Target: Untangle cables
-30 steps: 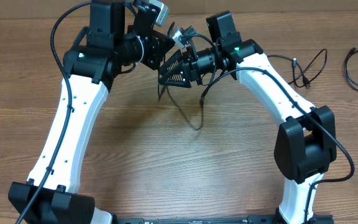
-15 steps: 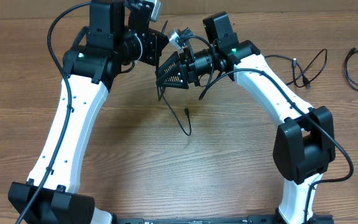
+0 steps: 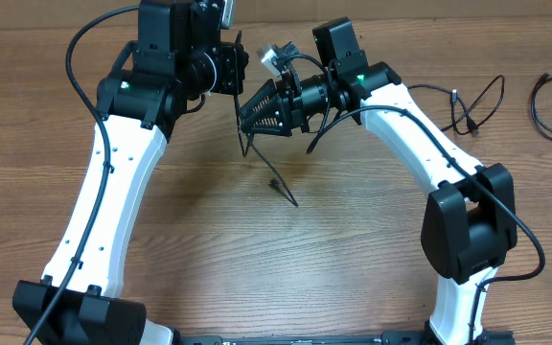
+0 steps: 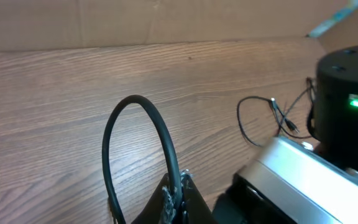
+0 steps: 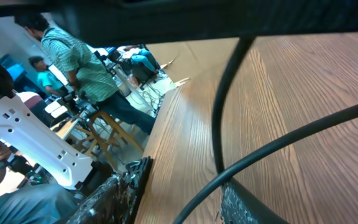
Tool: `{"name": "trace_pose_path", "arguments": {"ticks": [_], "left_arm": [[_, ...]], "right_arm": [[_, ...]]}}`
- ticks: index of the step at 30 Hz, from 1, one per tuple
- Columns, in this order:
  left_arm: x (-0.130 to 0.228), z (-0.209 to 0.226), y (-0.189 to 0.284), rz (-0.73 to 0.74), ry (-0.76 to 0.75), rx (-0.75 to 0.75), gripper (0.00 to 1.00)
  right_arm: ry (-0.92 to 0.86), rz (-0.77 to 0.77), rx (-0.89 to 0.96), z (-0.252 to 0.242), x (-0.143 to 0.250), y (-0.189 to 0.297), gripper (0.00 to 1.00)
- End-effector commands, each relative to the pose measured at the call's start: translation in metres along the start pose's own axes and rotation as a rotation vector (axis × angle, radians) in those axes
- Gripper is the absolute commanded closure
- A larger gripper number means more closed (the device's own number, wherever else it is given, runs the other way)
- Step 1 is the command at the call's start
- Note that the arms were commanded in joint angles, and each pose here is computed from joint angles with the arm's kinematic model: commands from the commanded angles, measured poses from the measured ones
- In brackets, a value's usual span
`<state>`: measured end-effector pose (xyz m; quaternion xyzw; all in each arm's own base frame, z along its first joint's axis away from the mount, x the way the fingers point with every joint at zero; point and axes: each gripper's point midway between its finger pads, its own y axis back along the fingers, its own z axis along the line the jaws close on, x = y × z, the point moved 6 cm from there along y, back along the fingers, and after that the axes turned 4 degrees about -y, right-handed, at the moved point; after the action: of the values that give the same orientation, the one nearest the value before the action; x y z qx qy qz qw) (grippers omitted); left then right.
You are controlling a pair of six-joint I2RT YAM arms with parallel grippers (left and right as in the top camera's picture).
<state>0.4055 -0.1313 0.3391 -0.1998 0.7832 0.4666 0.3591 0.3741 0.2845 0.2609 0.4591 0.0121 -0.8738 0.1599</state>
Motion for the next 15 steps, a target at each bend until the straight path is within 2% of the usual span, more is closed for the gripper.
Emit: {"name": "trace_pose_path", "arguments": {"ticks": [1,15], "left_arm": [[-0.0064,0.0057,0.0058,-0.031,0.086,-0.077,0.96],[-0.0028,0.008,0.004,-0.023,0.296,-0.092,0.96]], "right_arm": [[0.009,-0.003,-0.037,0.0037,0.0004,-0.003,0.52],[0.045,0.002,-0.055,0.0068,-0.0016,-0.0117,0.52]]}}
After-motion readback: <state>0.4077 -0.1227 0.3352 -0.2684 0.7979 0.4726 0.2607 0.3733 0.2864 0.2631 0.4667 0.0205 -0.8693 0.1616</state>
